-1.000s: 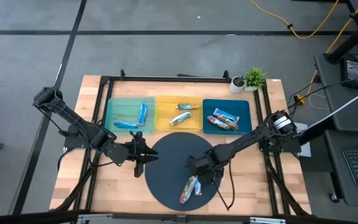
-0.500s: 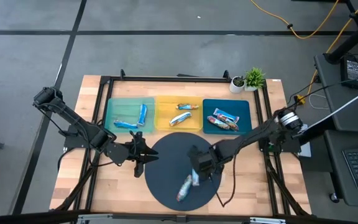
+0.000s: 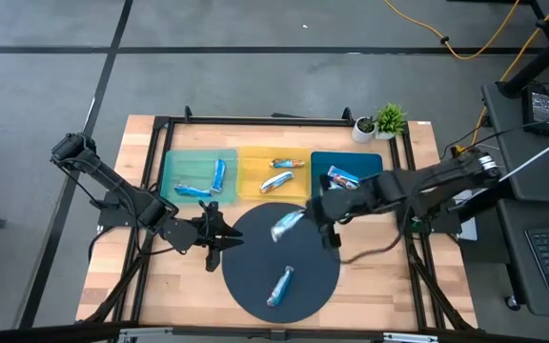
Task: Pick and place Granola Bars by type
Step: Put the orange granola bar into the yellow bin
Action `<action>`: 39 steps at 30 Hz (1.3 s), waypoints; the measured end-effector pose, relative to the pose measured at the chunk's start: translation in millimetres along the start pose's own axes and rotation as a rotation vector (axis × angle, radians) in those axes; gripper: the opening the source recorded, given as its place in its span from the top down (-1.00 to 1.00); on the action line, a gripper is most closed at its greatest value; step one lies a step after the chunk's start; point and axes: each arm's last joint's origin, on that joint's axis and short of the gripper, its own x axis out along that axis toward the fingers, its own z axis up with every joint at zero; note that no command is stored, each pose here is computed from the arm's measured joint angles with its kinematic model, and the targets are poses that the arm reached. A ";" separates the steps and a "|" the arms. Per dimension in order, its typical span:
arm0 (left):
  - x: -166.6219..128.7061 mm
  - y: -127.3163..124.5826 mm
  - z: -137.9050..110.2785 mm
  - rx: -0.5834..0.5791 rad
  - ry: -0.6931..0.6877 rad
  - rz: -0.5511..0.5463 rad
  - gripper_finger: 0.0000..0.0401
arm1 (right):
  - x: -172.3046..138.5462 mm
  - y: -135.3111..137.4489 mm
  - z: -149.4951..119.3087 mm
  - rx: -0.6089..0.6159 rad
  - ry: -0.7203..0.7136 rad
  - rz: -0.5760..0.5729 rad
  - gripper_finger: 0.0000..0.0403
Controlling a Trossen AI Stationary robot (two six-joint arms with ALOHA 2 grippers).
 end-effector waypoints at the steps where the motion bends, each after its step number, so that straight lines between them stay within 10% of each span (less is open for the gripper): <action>1: 0.1 0.2 0.0 0.003 0.000 0.002 0.54 | -6.2 -1.9 1.0 0.047 -0.019 -0.002 0.97; 16: 0.3 1.9 1.1 0.023 -0.031 0.046 0.54 | -22.9 -14.4 0.5 0.271 -0.059 -0.082 0.96; 39: 0.1 3.5 2.7 -0.037 -0.083 0.105 0.54 | -82.5 -156.9 28.5 0.338 -0.128 -0.230 0.96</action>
